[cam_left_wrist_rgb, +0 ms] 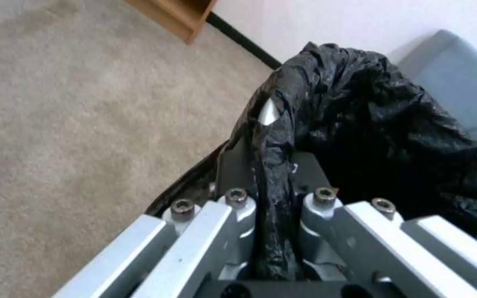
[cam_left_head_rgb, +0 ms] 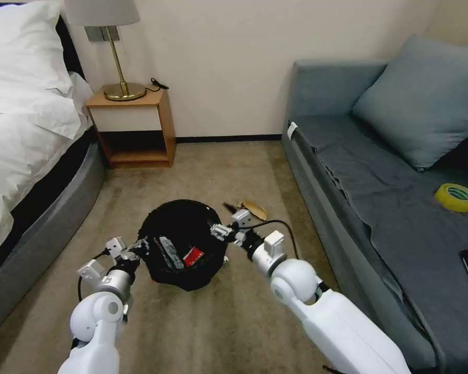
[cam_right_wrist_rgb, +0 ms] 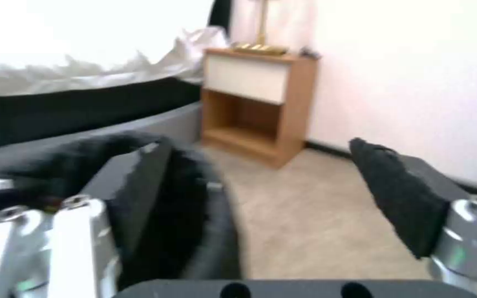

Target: Pick up the trash bin, then pick up the garbage on the floor and place it into the trash bin.

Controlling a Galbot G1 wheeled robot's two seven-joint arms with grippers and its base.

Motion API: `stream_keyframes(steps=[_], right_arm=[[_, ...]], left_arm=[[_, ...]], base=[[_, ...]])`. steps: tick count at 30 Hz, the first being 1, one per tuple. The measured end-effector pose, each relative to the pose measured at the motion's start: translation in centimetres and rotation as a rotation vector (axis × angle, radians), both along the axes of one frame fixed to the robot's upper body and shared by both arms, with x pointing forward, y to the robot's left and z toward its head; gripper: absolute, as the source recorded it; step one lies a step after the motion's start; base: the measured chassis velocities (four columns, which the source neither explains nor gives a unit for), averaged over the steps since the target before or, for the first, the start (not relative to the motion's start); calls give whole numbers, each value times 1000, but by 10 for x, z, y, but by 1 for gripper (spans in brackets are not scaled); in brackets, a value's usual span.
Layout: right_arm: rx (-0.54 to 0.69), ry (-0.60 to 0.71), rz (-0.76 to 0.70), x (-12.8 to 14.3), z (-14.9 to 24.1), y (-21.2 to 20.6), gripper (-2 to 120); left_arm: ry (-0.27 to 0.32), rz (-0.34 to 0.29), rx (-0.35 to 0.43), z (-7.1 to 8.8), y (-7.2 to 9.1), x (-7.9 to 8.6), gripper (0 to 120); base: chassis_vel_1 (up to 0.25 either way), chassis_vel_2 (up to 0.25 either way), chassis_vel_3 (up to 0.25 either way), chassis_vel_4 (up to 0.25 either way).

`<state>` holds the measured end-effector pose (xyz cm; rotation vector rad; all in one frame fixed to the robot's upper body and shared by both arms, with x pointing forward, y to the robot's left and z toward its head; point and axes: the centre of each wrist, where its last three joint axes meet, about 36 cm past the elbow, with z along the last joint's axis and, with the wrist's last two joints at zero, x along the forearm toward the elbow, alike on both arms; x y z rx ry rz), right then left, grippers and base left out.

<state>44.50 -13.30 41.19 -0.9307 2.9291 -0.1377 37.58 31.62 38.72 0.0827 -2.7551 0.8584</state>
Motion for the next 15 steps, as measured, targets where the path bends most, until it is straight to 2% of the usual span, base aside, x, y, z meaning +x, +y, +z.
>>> stream_keyframes(steps=[3,8,15], right_arm=[[-9,-59,-59,-3,-1,-7,99],[12,-109,-133,-5,-3,-15,100],[-38,-231,-247,-16,-9,-42,100]], left_arm=[[-2,9,4,5,2,-4,5],[4,26,7,7,5,-9,5],[16,60,10,8,14,-21,5]], base=[[0,0,0,0],[0,0,0,0],[0,0,0,0]])
